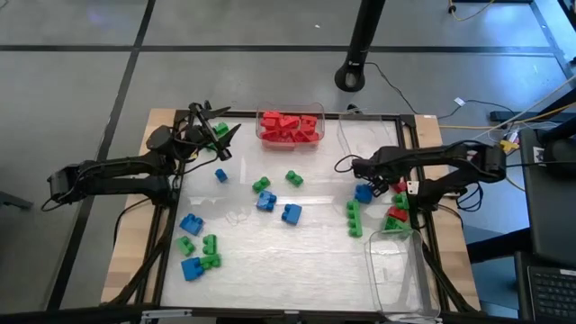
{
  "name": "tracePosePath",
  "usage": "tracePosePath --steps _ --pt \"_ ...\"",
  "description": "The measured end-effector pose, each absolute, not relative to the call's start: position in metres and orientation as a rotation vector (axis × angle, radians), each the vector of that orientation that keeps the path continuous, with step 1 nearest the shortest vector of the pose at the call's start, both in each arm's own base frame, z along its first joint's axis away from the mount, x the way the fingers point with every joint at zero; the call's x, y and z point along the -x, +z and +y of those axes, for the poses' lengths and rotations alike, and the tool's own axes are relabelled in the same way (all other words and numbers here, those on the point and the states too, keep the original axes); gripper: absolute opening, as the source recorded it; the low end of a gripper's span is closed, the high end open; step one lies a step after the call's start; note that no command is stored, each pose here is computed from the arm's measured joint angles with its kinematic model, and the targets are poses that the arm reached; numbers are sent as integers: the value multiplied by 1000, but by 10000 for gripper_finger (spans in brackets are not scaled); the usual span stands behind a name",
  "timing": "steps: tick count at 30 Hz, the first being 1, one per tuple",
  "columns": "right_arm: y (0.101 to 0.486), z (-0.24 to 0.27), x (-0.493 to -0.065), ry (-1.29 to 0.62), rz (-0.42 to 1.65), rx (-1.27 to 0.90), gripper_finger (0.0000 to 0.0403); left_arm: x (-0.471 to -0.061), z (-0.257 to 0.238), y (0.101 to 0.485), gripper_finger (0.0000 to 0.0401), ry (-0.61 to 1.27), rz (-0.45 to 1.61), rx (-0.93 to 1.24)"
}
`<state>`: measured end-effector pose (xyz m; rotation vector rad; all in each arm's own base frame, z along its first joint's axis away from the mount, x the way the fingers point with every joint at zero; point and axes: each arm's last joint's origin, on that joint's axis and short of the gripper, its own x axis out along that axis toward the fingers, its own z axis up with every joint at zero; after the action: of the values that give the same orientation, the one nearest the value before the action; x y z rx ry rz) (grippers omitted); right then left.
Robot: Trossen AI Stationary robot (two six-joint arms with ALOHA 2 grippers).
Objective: Sort blocks
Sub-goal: Adjust the top right transparent bin
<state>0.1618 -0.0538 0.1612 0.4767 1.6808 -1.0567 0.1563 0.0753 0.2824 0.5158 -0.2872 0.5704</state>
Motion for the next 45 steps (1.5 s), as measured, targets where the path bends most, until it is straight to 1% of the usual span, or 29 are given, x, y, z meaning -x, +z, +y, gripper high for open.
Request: tracePosePath --steps 9,13,30,39,45 --pt "156 -57 -163 -1092 1713 -420 293 -156 75 282 253 571 -287 -516" --pt "156 -55 -163 -1063 1730 -445 293 -156 75 282 253 571 -287 -516" --pt "155 -53 -164 -1034 1739 -406 293 -156 75 282 253 571 -287 -517" --pt "173 -55 -170 -1044 1764 -361 293 -156 75 282 253 571 -287 -517" --pt "181 -51 -172 -1007 1801 -344 293 -156 75 282 253 570 -285 -517"
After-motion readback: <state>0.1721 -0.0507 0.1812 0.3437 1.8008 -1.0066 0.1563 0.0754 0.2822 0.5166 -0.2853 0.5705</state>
